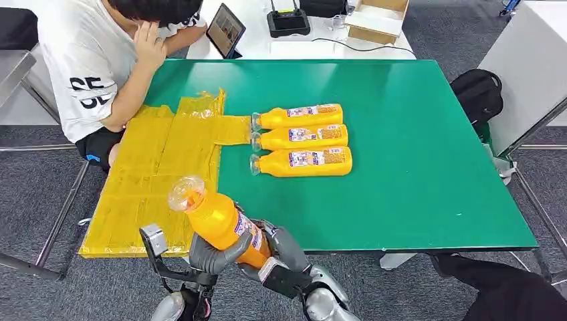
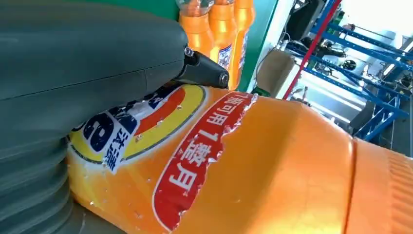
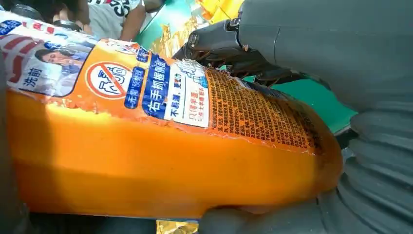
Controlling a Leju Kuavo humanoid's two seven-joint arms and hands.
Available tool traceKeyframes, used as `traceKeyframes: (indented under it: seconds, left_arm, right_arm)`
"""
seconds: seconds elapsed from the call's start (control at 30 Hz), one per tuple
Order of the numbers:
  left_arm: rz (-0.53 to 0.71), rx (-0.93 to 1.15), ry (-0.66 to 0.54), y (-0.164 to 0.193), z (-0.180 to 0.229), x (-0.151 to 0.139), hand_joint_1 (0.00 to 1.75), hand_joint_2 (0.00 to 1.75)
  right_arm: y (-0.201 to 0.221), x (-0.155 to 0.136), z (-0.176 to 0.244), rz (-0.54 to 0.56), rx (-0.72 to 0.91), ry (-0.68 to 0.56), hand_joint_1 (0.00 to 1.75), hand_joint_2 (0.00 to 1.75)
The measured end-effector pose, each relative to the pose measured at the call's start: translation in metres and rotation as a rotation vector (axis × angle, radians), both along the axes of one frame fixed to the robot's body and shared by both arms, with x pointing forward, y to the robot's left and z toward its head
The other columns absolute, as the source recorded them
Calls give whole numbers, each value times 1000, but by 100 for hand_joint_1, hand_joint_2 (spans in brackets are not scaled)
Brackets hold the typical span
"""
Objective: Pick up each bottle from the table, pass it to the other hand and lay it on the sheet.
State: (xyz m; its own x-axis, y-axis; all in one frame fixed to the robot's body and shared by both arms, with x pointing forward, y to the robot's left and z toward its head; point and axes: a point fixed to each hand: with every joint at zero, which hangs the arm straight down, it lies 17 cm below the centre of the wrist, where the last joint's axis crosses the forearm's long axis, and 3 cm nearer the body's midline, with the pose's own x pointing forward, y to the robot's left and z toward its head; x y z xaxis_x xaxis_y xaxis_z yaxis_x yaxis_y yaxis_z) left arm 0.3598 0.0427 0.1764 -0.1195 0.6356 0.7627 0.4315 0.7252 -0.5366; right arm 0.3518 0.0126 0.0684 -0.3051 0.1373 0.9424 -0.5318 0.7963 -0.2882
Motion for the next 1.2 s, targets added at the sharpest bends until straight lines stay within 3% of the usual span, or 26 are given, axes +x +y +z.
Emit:
traceKeyframes:
  seconds: [0.07, 0.1, 0.13, 0.17, 0.2, 0.4, 0.57, 0.87, 1.03, 1.2]
  left_arm:
    - [2, 5, -5, 0, 0, 0, 175, 175]
    - [3, 7, -9, 0, 1, 0, 175, 175]
    - [4, 12, -12, 0, 1, -1, 175, 175]
    - [7, 15, -16, 0, 1, 0, 175, 175]
    - [9, 19, -22, 0, 3, 0, 175, 175]
    - [97, 113, -81, 6, 12, 12, 175, 175]
    - [265, 210, -172, 34, 37, 39, 175, 175]
    - [498, 345, -277, 82, 67, 71, 175, 175]
    - [800, 723, -433, 115, 84, 93, 175, 175]
    - [928, 1089, -556, 123, 81, 125, 175, 175]
  right_arm:
    - [0, 0, 0, 0, 0, 1, 175, 175]
    - [0, 0, 0, 1, 0, 1, 16, 175]
    - [0, 0, 0, 1, 0, 1, 0, 175]
    - [0, -1, -1, 3, 0, 3, 0, 175]
    - [1, -2, -2, 4, 1, 6, 0, 0]
    - [-1, -6, 9, -21, 80, 35, 0, 0]
    - [-9, 0, 54, -24, 238, 19, 0, 0]
    - [-24, 7, 96, -59, 316, -62, 0, 0]
    - [-41, 16, 124, -147, 366, -153, 0, 0]
    - [-47, 18, 147, -172, 406, -211, 0, 0]
